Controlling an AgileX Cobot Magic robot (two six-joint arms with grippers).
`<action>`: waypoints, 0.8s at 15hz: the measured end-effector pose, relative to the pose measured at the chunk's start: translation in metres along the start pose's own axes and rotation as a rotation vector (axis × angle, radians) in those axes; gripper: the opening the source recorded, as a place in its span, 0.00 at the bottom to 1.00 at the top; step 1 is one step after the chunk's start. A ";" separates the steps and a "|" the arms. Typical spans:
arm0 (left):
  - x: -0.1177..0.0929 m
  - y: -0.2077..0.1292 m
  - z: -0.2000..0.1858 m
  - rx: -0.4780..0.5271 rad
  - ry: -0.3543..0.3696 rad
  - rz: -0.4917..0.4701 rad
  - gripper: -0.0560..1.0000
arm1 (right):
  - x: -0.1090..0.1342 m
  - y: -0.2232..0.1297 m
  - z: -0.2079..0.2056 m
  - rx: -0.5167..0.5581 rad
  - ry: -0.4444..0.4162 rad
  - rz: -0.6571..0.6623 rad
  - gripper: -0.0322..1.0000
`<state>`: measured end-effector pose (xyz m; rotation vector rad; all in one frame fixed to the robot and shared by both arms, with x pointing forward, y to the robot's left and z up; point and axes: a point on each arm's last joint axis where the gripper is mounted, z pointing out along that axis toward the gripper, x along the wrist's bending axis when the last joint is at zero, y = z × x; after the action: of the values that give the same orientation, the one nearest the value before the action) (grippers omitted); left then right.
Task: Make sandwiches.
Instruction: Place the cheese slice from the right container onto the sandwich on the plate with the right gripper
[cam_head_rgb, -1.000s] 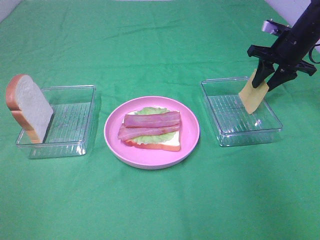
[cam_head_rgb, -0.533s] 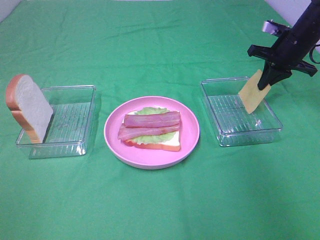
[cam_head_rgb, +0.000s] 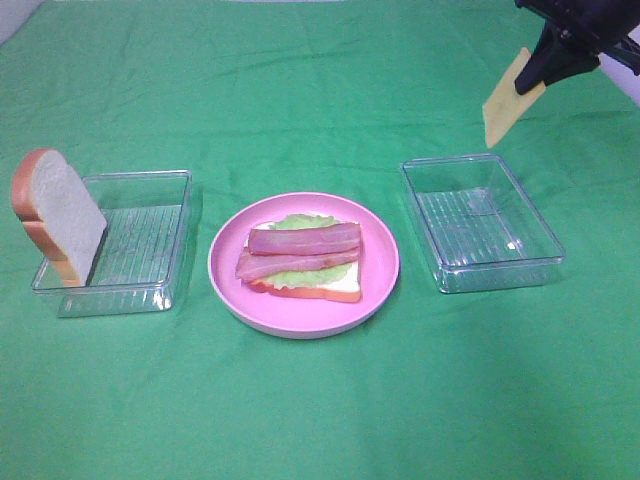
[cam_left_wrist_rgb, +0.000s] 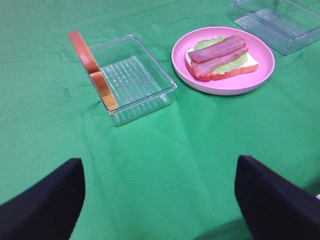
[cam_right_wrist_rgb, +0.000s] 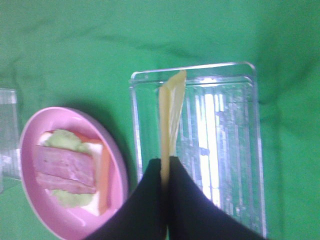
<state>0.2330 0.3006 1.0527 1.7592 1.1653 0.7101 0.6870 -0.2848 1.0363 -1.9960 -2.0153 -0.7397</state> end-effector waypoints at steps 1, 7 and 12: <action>0.000 0.000 0.000 0.000 0.000 0.000 0.79 | 0.006 0.001 -0.001 -0.011 0.052 -0.002 0.03; 0.000 0.000 0.000 0.000 0.000 0.000 0.79 | 0.078 -0.042 0.049 0.158 0.262 -0.133 0.03; 0.000 0.000 0.000 0.000 0.000 0.000 0.79 | 0.147 -0.085 0.102 0.245 0.310 -0.247 0.03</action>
<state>0.2330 0.3006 1.0527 1.7592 1.1653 0.7101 0.6148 -0.1033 1.0038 -1.4193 -2.0666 -0.7535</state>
